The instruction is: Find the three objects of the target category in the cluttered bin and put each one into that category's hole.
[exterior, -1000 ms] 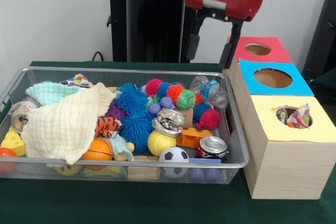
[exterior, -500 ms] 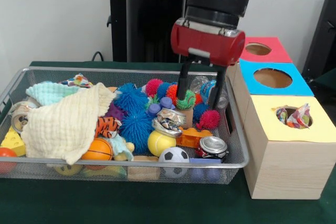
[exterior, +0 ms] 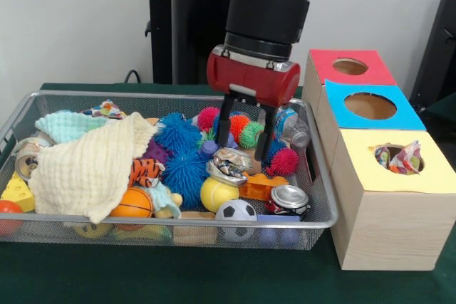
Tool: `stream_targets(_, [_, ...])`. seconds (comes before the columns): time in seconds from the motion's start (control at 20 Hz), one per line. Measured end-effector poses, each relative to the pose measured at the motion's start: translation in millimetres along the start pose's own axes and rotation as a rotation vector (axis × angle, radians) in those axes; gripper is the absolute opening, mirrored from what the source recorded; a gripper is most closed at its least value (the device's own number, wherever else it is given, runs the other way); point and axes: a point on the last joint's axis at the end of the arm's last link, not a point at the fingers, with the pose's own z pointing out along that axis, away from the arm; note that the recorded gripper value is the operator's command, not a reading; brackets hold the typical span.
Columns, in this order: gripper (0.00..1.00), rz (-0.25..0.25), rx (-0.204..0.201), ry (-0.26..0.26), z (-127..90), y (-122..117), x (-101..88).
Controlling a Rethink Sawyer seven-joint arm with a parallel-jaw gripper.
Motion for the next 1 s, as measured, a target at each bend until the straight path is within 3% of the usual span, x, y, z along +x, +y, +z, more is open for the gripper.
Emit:
stream_targets(0.65, [1.0, -0.046, -0.013, 0.018, 12.6, -14.6, 10.7])
stream_targets(1.0, [1.0, -0.029, -0.059, 0.018, 6.8, -18.3, -2.5])
